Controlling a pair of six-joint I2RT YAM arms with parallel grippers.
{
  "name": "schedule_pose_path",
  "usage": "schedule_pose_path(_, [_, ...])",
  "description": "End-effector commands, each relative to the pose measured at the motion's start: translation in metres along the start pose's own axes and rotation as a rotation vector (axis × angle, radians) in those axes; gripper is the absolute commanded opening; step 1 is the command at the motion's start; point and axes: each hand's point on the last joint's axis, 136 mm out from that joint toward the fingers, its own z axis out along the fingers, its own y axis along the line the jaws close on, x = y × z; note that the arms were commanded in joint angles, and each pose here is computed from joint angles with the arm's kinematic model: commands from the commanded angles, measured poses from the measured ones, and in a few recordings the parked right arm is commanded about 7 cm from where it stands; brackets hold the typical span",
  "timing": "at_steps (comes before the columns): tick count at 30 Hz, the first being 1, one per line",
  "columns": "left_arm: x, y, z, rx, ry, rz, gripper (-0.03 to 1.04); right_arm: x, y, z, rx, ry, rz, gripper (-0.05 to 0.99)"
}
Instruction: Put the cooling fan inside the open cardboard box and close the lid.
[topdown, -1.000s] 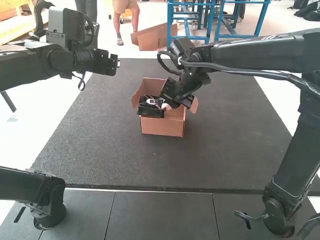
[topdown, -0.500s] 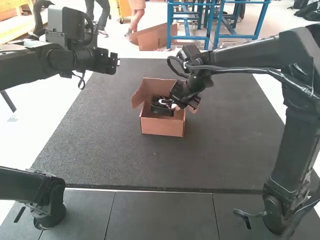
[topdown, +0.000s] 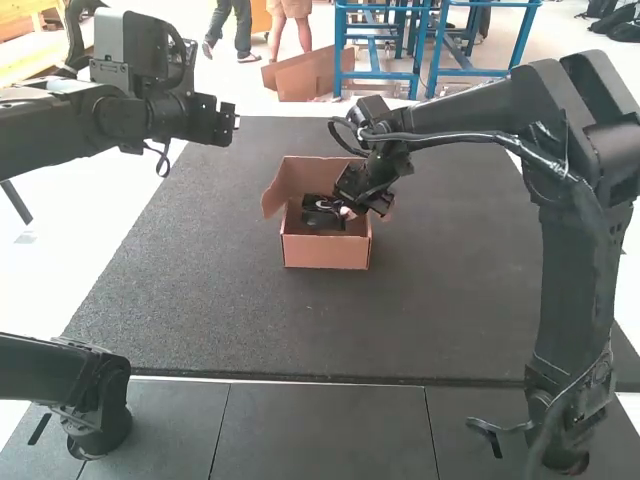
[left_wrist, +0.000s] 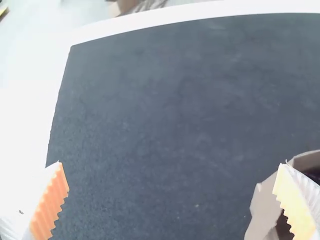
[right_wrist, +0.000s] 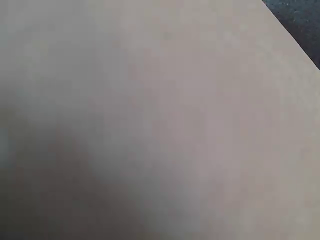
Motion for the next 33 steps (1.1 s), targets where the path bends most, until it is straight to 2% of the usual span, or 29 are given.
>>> schedule_pose_path(1, [-0.027,0.010,-0.010,-0.029,-0.065,-0.026,0.97,-0.010,0.013,-0.002,-0.024,-0.029,-0.018,-0.02])
schedule_pose_path(3, [-0.027,0.010,-0.010,-0.029,-0.064,-0.026,0.97,-0.009,0.007,0.005,-0.011,-0.013,-0.006,0.04])
schedule_pose_path(5, [-0.027,0.010,-0.010,-0.029,-0.064,-0.024,0.97,-0.003,0.007,0.011,-0.023,0.024,-0.003,0.17])
schedule_pose_path(7, [-0.027,0.010,-0.010,-0.029,-0.064,-0.026,0.97,-0.003,0.009,0.011,-0.036,0.041,-0.012,0.34])
schedule_pose_path(9, [-0.026,0.010,-0.010,-0.029,-0.061,-0.025,0.97,-0.006,0.012,0.009,-0.042,0.038,-0.030,0.46])
schedule_pose_path(12, [-0.024,0.010,-0.010,-0.028,-0.057,-0.026,0.97,-0.010,0.020,0.001,-0.060,0.035,-0.075,0.54])
schedule_pose_path(14, [-0.021,0.009,-0.009,-0.027,-0.052,-0.025,0.97,-0.010,0.031,-0.011,-0.090,0.058,-0.092,0.55])
schedule_pose_path(17, [-0.017,0.009,-0.007,-0.026,-0.043,-0.032,0.97,-0.014,0.058,-0.049,-0.166,0.064,-0.198,0.63])
schedule_pose_path(20, [-0.011,0.008,-0.004,-0.025,-0.031,-0.031,0.97,-0.015,0.089,-0.094,-0.288,0.052,-0.272,0.71])
schedule_pose_path(22, [-0.006,0.007,0.000,-0.025,-0.017,-0.038,0.97,-0.010,0.105,-0.121,-0.377,0.048,-0.351,0.79])
schedule_pose_path(24, [-0.002,0.006,0.004,-0.024,-0.003,-0.043,0.97,-0.011,0.107,-0.140,-0.407,0.024,-0.415,0.85])
schedule_pose_path(26, [0.000,0.005,0.006,-0.027,0.004,-0.052,0.97,-0.007,0.097,-0.152,-0.383,0.015,-0.500,0.89])
schedule_pose_path(29, [0.003,0.009,0.011,-0.059,0.019,-0.056,0.97,-0.002,0.057,-0.156,-0.197,-0.012,-0.732,0.89])
schedule_pose_path(33, [0.011,0.020,0.019,-0.129,0.051,-0.054,0.97,-0.008,0.021,-0.166,-0.029,-0.102,-0.910,0.89])
